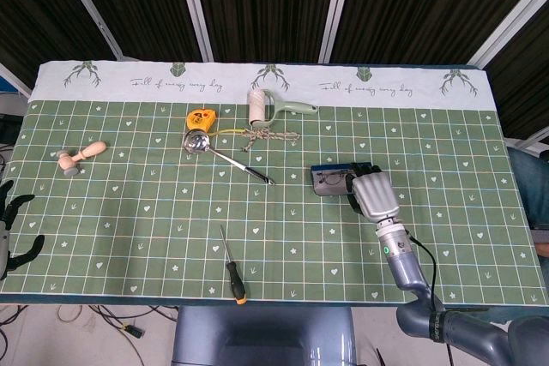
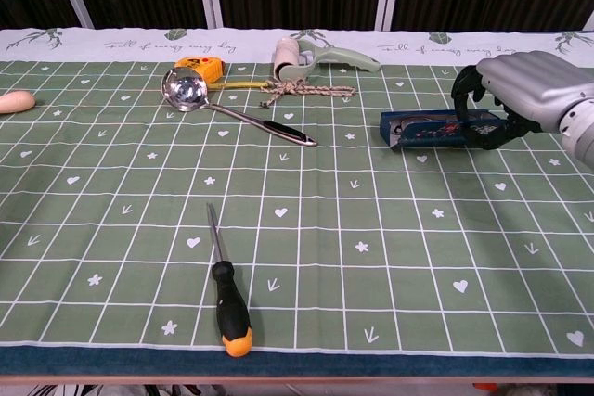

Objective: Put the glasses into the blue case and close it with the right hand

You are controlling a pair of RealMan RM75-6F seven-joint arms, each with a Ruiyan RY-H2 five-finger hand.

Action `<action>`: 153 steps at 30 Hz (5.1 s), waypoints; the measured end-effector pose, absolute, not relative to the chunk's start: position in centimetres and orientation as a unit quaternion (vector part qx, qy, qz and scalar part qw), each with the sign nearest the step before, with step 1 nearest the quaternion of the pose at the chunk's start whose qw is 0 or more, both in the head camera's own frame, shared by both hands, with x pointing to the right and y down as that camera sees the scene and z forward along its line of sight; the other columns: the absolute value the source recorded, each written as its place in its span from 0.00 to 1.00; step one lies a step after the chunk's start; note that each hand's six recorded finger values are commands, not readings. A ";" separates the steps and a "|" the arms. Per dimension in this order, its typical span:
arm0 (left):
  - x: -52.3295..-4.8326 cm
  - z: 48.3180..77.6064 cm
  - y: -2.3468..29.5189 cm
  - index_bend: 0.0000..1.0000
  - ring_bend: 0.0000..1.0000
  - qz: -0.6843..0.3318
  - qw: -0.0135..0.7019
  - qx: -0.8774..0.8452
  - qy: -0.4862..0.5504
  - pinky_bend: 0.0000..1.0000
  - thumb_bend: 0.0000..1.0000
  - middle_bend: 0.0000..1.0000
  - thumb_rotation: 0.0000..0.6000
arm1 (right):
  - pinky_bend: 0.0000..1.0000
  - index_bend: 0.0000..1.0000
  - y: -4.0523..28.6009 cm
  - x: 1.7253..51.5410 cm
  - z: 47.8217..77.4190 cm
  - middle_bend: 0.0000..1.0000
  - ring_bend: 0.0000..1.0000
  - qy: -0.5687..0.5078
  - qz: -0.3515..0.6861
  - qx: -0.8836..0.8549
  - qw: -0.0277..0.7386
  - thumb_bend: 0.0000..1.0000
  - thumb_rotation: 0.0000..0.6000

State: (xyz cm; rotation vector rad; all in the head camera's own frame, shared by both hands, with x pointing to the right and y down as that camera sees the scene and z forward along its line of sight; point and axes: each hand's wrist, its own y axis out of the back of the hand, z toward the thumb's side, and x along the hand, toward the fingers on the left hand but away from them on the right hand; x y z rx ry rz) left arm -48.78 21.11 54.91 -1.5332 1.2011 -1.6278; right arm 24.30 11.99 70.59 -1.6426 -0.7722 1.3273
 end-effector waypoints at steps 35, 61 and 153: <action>-48.9 55.0 21.1 0.21 0.00 -0.616 0.297 -0.577 0.447 0.00 0.31 0.00 1.00 | 0.33 0.76 6.7 19.7 72.3 0.24 0.18 -0.253 0.580 -0.672 0.383 0.61 1.00; -48.8 54.8 21.2 0.21 0.00 -0.614 0.295 -0.578 0.450 0.00 0.31 0.00 1.00 | 0.33 0.74 2.7 19.1 73.2 0.24 0.18 -0.272 0.609 -0.644 0.374 0.61 1.00; -48.6 54.9 21.4 0.21 0.00 -0.616 0.289 -0.585 0.441 0.00 0.31 0.00 1.00 | 0.29 0.41 1.8 20.0 75.7 0.30 0.15 -0.209 0.650 -0.621 0.385 0.49 1.00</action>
